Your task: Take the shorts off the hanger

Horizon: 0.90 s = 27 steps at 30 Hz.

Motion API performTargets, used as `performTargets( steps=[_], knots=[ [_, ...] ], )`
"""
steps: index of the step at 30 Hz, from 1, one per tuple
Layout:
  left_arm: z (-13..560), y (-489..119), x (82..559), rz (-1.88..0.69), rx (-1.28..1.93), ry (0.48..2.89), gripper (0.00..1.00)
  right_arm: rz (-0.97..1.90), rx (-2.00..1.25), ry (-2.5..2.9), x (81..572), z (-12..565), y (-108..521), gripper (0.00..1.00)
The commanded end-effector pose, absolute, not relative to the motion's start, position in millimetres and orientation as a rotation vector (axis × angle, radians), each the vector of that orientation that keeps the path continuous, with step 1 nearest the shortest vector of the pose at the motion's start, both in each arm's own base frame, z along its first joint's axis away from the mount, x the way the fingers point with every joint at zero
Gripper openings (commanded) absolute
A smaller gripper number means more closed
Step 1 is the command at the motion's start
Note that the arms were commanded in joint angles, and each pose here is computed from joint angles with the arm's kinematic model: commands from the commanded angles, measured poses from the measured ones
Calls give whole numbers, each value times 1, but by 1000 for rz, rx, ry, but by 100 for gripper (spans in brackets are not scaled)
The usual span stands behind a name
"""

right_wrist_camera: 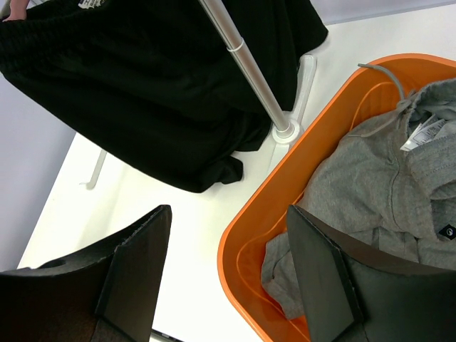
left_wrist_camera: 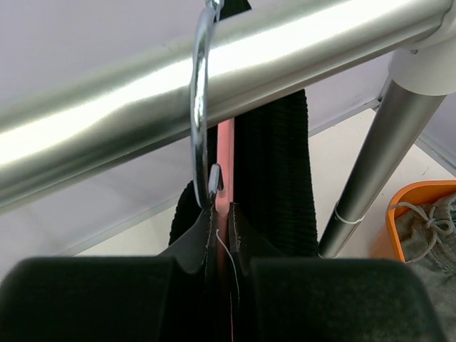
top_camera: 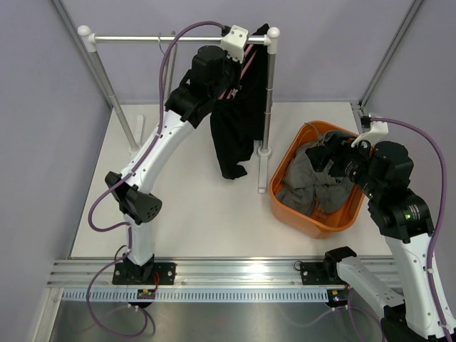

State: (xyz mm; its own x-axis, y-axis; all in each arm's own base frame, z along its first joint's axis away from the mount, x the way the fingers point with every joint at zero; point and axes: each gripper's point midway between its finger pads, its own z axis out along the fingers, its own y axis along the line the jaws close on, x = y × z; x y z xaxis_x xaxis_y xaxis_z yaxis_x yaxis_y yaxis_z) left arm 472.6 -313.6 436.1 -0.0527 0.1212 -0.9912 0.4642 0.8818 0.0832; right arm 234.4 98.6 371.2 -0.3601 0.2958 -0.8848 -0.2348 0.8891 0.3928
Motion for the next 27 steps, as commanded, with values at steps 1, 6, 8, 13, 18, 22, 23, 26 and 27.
performTargets(
  steps=[1, 6, 8, 13, 18, 22, 23, 26, 27],
  knots=[
    [462, -312, 459, -341, 473, 1567, 0, 566, 29, 1828, 236, 379, 101, 74],
    [505, -297, 435, -373, 450, 1492, 0, 566, 27, 1821, 235, 381, 101, 74],
    [514, -292, 427, -382, 442, 1480, 0, 562, 28, 1823, 236, 381, 100, 74],
    [517, -283, 414, -385, 445, 1501, 0, 568, 28, 1809, 236, 385, 101, 74],
    [511, -276, 408, -365, 459, 1508, 0, 577, 25, 1808, 235, 388, 102, 74],
    [505, -275, 405, -364, 469, 1535, 0, 572, 25, 1809, 234, 387, 101, 74],
    [503, -275, 403, -365, 474, 1542, 0, 574, 23, 1808, 233, 388, 101, 74],
    [499, -269, 395, -364, 482, 1572, 0, 578, 20, 1815, 233, 386, 102, 74],
    [498, -267, 392, -360, 486, 1583, 0, 581, 15, 1817, 233, 386, 103, 74]
  ],
)
